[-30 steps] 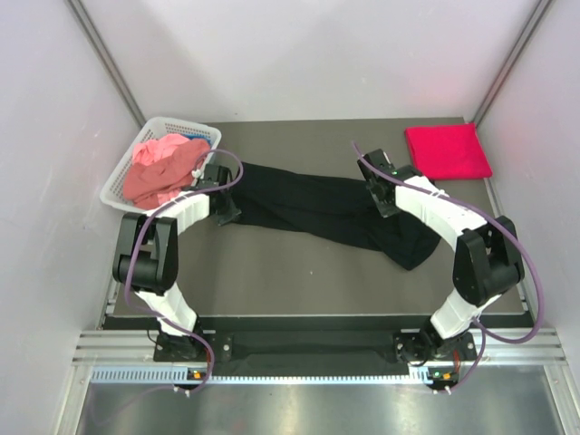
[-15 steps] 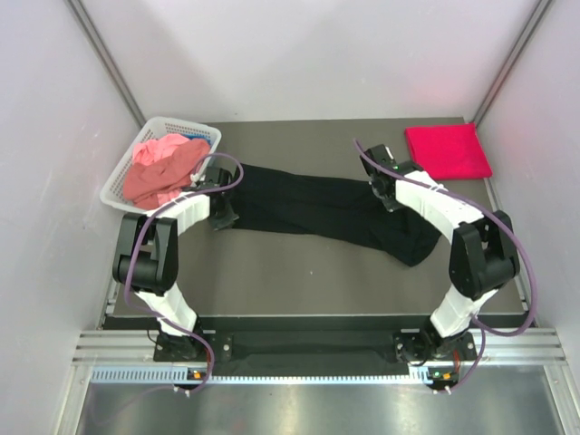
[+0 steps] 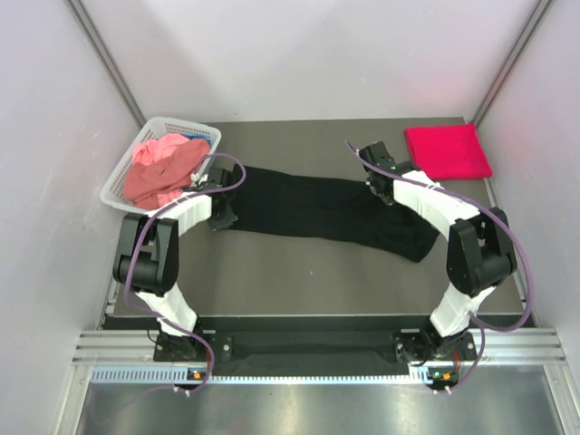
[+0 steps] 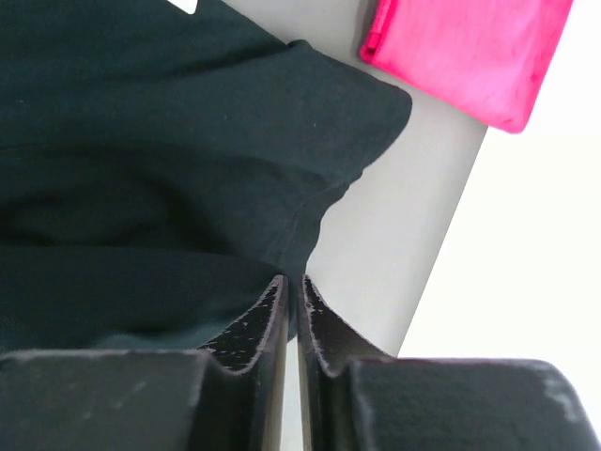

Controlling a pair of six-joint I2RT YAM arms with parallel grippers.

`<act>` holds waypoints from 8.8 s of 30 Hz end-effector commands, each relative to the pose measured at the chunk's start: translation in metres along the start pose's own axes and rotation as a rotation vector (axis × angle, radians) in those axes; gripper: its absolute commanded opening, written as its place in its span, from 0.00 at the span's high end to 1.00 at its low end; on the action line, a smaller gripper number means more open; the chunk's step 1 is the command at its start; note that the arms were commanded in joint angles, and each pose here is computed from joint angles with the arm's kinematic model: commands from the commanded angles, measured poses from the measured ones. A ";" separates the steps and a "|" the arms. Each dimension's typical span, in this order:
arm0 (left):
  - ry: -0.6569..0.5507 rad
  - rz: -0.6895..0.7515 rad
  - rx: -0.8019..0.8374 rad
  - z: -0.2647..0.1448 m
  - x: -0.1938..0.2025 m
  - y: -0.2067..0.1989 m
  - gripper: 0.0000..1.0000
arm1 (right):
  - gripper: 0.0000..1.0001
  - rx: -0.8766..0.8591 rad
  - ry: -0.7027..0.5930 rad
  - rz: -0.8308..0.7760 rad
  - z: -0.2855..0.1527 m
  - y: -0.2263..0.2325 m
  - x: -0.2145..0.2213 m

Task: Fold and stack the t-shirts
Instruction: Fold the tshirt

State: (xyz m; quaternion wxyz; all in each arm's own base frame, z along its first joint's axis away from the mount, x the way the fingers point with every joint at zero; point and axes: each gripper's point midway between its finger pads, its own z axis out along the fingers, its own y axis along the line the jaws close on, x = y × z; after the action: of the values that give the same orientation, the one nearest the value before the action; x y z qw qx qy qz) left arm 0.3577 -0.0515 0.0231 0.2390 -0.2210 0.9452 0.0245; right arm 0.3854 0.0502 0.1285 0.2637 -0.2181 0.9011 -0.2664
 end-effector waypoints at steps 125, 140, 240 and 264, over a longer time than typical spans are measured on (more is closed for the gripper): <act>0.191 0.679 1.215 -0.097 0.125 -0.404 0.56 | 0.67 -0.599 -0.013 0.961 0.074 0.001 0.084; 0.171 0.617 1.238 -0.123 0.110 -0.412 1.00 | 1.00 -0.558 -0.011 0.968 0.074 -0.003 0.089; 0.036 0.284 0.968 -0.081 0.068 -0.387 1.00 | 1.00 -0.544 -0.407 0.867 0.050 -0.034 0.013; 0.003 0.257 0.938 -0.068 0.059 -0.387 0.98 | 0.99 -0.588 -0.364 0.859 0.064 -0.021 0.002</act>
State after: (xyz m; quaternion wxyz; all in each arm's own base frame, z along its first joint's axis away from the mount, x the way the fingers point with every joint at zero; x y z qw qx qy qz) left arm 0.4299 -0.4341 0.0408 0.2604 0.0298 0.8977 -0.3541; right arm 0.4056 0.0080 0.0688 0.3932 0.0788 0.8998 0.1718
